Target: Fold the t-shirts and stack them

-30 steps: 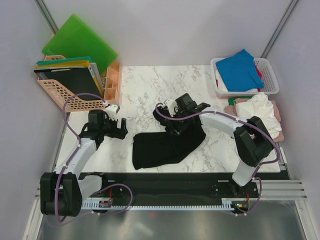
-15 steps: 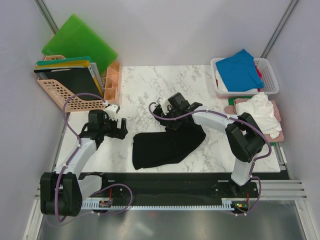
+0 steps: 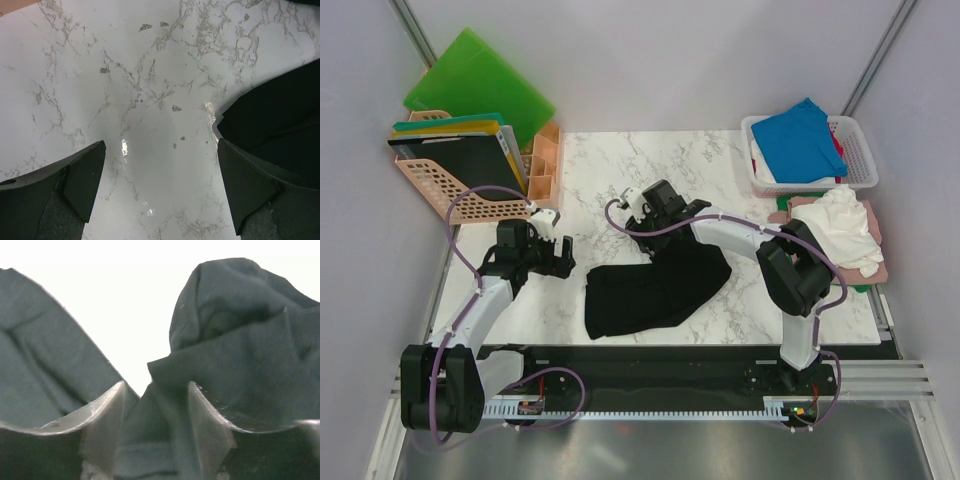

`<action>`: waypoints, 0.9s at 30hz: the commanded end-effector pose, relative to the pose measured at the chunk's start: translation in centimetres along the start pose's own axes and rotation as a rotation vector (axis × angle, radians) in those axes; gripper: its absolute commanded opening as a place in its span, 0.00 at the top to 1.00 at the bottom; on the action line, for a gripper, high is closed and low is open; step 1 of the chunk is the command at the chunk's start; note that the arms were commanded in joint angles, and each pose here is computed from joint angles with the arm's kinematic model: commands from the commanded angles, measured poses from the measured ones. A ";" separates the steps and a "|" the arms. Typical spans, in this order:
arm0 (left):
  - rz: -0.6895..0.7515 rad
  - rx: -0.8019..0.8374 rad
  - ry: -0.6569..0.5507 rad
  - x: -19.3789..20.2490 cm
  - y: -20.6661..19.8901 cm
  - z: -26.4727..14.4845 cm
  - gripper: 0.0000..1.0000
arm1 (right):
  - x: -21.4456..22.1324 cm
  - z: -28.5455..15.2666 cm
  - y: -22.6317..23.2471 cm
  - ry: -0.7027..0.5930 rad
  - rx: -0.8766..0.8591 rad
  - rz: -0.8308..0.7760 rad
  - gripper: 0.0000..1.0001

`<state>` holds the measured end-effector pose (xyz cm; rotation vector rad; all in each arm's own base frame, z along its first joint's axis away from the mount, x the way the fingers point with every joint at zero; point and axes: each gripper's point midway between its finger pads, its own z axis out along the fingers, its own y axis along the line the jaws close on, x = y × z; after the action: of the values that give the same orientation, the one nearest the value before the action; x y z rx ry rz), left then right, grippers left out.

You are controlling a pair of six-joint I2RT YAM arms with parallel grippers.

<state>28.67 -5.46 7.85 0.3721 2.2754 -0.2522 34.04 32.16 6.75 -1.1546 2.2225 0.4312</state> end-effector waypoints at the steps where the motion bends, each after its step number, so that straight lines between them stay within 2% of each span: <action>1: 0.052 -0.014 -0.061 -2.1 0.4 -0.5 0.00 | -2.1 1.1 -1.3 -0.037 0.051 -0.005 0.47; 2: 0.054 -0.014 -0.061 -2.1 0.4 -0.5 0.00 | -1.8 1.6 -1.4 -0.028 0.054 -0.002 0.75; 3: 0.054 -0.011 -0.060 -2.1 0.3 -0.5 0.00 | -1.9 1.6 -1.7 -0.028 0.069 0.000 0.92; 4: 0.056 -0.014 -0.060 -2.1 0.4 -0.5 0.00 | -1.8 1.7 -1.8 -0.029 0.071 -0.001 1.00; 7: 0.054 -0.021 -0.058 -2.1 0.5 -0.6 0.00 | -1.7 1.1 -2.2 -0.035 0.101 -0.017 1.00; 13: 0.056 -0.019 -0.058 -2.0 0.4 -0.6 0.00 | -4.4 -3.6 -4.0 -0.132 0.212 -0.075 1.00; 20: 0.055 -0.020 -0.060 -2.1 0.5 -0.7 0.00 | -5.2 -8.1 -10.6 -0.171 0.405 -0.043 1.00; 27: 0.056 -0.024 -0.062 -2.1 0.5 -0.7 0.00 | -2.3 -12.6 -18.2 -0.160 0.604 0.057 1.00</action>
<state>28.66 -5.44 8.13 0.3741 2.2660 -0.2487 44.33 20.00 14.79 -0.8085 2.0920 -0.0146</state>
